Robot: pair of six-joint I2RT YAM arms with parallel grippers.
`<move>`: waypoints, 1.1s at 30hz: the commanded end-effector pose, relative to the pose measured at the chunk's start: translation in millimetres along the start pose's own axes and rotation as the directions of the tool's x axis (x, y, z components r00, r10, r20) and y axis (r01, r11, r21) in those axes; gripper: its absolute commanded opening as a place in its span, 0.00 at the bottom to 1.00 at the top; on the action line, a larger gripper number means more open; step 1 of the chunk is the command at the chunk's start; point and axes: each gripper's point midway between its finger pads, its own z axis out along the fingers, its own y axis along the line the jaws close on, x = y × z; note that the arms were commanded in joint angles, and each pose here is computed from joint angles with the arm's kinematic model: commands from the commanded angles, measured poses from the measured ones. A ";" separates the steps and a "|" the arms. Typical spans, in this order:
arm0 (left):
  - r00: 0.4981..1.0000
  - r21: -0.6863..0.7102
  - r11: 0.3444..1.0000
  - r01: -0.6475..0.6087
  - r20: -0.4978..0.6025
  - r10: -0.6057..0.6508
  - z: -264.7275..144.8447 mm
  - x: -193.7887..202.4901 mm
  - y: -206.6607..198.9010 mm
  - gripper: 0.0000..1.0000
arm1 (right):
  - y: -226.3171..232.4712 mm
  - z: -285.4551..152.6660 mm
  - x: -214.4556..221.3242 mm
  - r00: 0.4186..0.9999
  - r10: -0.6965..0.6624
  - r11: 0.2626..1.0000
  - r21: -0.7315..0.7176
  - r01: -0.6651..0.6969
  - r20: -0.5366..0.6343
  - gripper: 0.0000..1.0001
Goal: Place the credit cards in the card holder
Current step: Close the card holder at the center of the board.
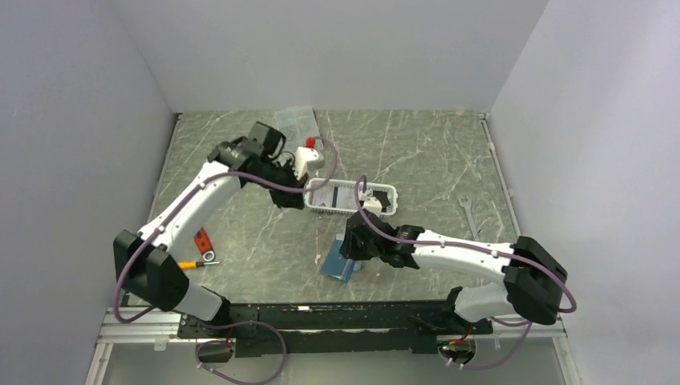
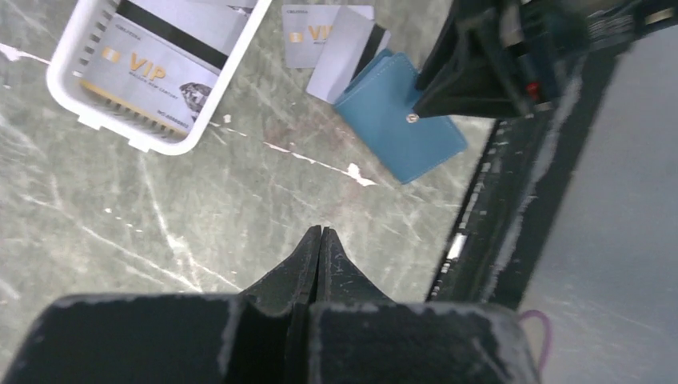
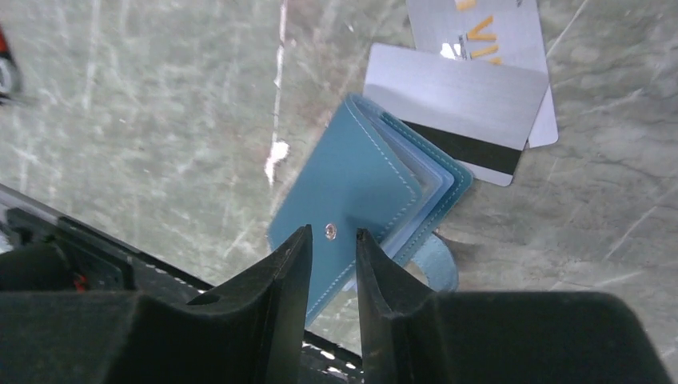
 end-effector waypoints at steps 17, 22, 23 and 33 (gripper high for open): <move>0.986 -0.282 0.950 -0.132 0.062 0.155 2.2 30.0 -2.6 0.99 | -47.5 35.1 53.7 0.993 0.020 0.999 0.032 -0.016 -0.120 0.22; 0.971 0.089 0.991 -0.098 -0.208 0.114 57.0 91.9 -43.2 0.48 | -50.6 35.6 52.2 0.992 0.029 0.999 0.031 -0.025 -0.120 0.22; 0.965 0.058 0.980 -0.190 -0.172 0.197 63.3 91.7 -45.4 0.52 | -51.4 36.2 52.1 0.992 0.031 0.999 0.032 -0.027 -0.121 0.22; 0.800 -0.002 0.800 -0.600 -0.016 0.600 105.7 83.2 -73.6 0.53 | -55.6 34.6 49.6 0.989 0.069 0.998 0.020 -0.066 -0.134 0.20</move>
